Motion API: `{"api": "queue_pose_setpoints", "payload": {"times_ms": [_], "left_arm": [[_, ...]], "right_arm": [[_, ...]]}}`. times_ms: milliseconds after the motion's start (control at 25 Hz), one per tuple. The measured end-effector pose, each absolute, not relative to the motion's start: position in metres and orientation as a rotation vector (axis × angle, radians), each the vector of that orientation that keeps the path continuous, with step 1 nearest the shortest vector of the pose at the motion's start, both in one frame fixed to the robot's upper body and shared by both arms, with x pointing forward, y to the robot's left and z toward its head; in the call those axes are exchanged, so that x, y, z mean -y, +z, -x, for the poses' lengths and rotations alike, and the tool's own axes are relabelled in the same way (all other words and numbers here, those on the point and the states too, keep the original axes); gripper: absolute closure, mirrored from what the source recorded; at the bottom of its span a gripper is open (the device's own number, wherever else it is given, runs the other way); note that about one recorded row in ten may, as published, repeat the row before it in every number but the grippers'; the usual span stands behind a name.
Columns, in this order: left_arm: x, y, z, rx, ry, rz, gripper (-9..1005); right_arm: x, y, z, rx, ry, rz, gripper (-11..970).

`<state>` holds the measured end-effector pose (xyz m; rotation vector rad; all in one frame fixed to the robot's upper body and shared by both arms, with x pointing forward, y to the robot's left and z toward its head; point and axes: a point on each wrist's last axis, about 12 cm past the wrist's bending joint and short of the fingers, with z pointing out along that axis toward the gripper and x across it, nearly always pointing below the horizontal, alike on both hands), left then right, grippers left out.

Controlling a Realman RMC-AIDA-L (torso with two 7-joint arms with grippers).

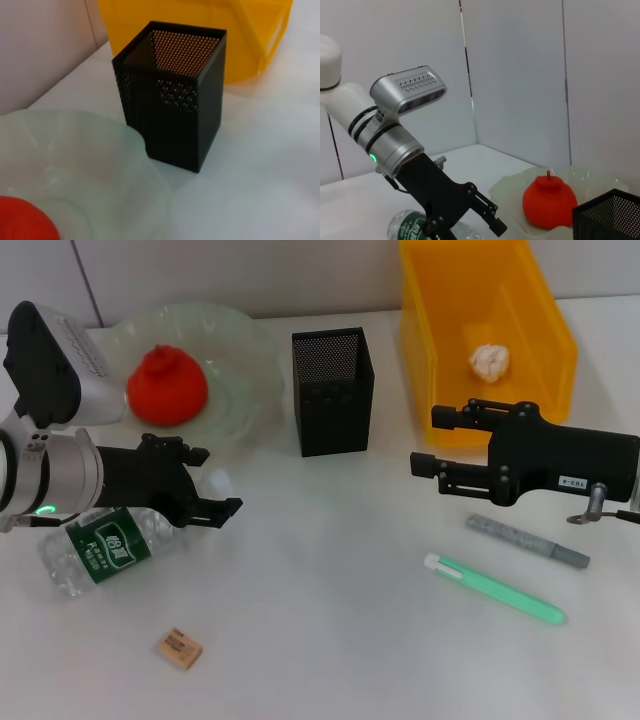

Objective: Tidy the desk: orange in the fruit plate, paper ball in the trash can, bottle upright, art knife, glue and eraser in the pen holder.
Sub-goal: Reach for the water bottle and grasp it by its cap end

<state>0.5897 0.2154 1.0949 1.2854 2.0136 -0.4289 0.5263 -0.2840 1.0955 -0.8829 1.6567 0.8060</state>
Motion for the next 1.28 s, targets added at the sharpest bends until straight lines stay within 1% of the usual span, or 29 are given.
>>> {"api": "queue_pose_setpoints", "payload": {"times_ms": [520,1160,1280], "left_arm": [[-0.2177,1.0877,-0.5910,-2.032,-0.411,-1.273,316],[-0.2169,1.0856,-0.5912,-2.037,-0.405,-1.279,321],[-0.2147,1.0846,-0.5905,-2.034,-0.402,-1.293,382]], "right_arm": [[0.2827,1.0937,-0.5259,-1.660,0.815,0.878,268],[0.2821,1.0937,-0.5269,-1.661,0.816,0.877,269],[0.2821,1.0937,-0.5270,-1.661,0.815,0.877,269]]}}
